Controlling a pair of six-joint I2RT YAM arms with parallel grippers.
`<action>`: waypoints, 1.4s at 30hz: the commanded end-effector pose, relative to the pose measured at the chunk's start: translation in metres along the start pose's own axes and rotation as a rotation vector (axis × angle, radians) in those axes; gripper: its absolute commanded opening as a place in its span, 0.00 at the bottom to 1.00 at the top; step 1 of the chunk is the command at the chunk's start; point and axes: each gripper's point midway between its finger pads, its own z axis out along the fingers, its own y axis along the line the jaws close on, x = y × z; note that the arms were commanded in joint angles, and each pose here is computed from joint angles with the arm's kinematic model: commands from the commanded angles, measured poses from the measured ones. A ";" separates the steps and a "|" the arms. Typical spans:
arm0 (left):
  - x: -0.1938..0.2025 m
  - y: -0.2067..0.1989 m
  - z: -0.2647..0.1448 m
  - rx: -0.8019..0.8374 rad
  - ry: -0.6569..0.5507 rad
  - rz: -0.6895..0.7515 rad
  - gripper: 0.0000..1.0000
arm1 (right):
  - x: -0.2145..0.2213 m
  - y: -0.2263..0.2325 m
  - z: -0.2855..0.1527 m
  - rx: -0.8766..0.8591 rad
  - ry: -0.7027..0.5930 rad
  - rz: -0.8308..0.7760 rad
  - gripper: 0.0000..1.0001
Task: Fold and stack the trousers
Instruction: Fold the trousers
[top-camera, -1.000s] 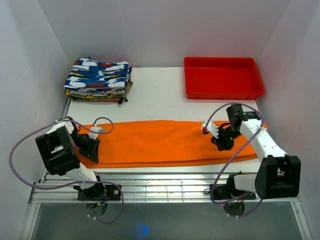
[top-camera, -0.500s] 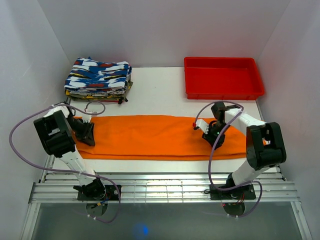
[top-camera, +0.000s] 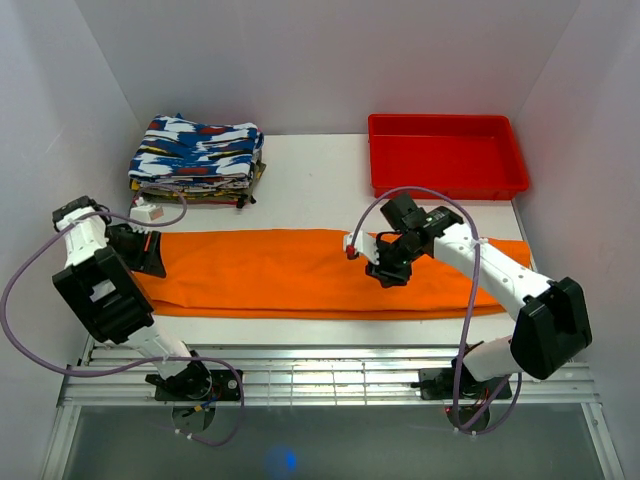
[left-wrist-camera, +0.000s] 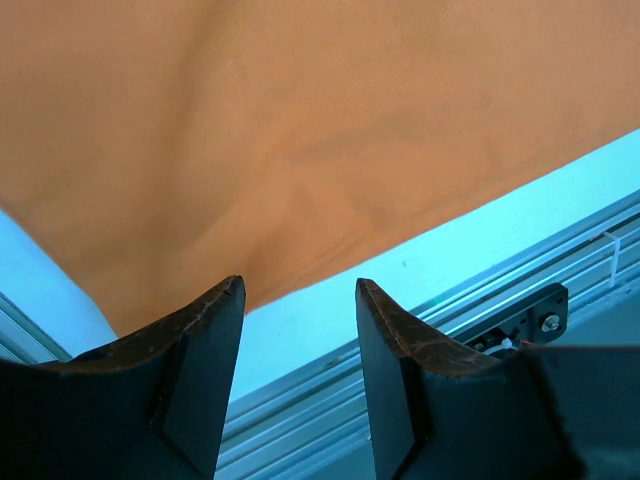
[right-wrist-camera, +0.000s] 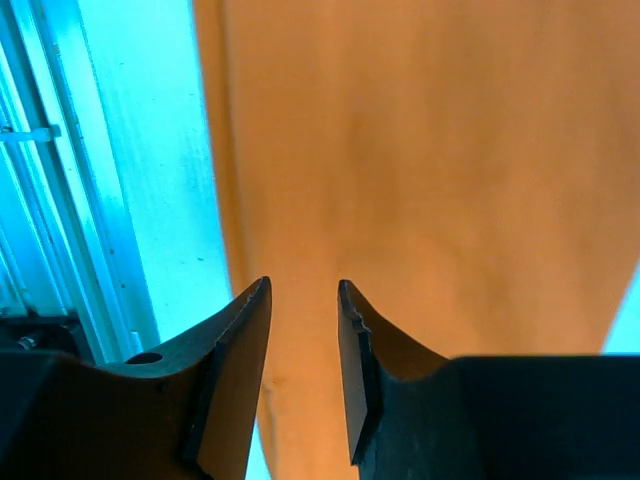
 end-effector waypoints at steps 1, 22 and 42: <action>0.009 -0.002 -0.010 0.054 -0.037 -0.018 0.59 | 0.008 0.016 0.016 -0.044 0.045 0.042 0.40; 0.050 0.053 -0.015 -0.156 0.091 0.185 0.65 | 0.006 0.043 0.086 -0.093 0.124 -0.078 0.41; 0.076 0.073 -0.002 -0.205 0.213 0.432 0.61 | 0.001 0.031 0.089 -0.059 0.140 -0.082 0.08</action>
